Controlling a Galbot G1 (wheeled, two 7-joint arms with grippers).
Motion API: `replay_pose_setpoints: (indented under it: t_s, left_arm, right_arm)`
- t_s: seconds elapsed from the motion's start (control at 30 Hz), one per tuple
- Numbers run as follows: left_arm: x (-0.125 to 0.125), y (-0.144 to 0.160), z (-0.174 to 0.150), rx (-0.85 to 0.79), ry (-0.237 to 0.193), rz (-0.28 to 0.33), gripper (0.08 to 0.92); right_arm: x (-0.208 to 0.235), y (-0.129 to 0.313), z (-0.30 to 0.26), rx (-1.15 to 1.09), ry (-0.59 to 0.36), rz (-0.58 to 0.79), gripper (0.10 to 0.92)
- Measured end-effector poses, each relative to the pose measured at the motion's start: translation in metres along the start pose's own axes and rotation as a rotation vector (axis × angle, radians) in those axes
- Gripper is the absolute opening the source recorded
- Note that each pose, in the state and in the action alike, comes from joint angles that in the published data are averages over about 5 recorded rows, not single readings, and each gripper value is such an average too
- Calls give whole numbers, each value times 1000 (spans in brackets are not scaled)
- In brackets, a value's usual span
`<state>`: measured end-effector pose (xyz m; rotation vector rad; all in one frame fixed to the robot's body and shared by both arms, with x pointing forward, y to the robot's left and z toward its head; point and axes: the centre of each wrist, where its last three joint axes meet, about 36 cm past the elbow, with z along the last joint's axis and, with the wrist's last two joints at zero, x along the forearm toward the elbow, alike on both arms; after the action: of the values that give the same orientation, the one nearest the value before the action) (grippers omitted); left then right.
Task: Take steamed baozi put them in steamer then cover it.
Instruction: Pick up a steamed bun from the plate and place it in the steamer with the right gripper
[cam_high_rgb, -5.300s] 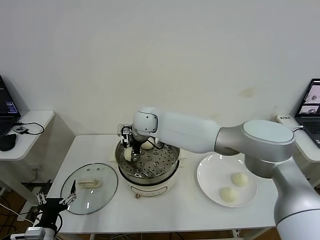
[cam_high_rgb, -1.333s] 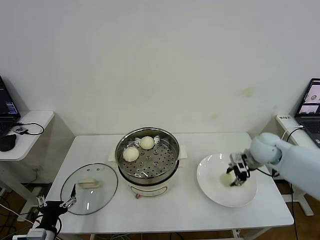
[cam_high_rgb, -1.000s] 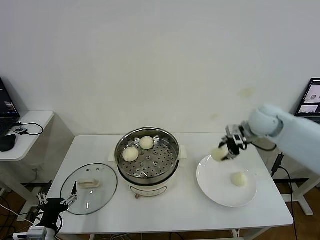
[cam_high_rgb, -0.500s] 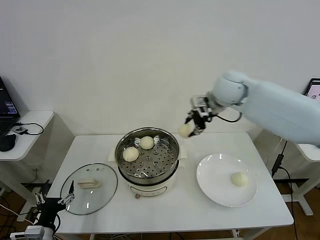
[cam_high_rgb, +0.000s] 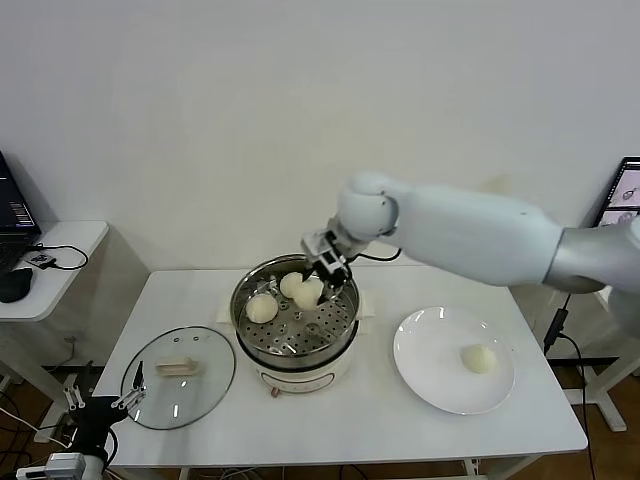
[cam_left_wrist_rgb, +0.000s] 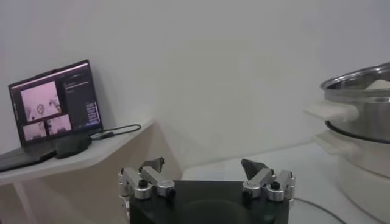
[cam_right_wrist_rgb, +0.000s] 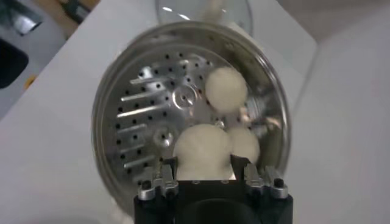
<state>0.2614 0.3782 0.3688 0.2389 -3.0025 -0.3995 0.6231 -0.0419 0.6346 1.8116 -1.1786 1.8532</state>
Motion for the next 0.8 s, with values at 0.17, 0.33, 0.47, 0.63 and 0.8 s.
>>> replay_pose_setpoints:
  t_s: [0.17, 0.33, 0.47, 0.63, 0.8]
  left_arm:
    - [1, 0, 1, -1, 2, -1, 823]
    - [0, 1, 1, -1, 1, -3, 823]
    - [0, 1, 1, 0, 0, -4, 823]
    - [0, 1, 1, 3, 1, -5, 823]
    - [1, 0, 2, 4, 2, -4, 823]
  right_arm:
    - [-21, 3, -14, 119, -2, -27, 569]
    - [-36, 8, -23, 227, -6, -43, 568]
    - [-42, 9, -29, 299, -9, -45, 569]
    - [-47, 10, -35, 358, -18, -44, 576]
    - [-48, 11, -36, 384, -21, -49, 578]
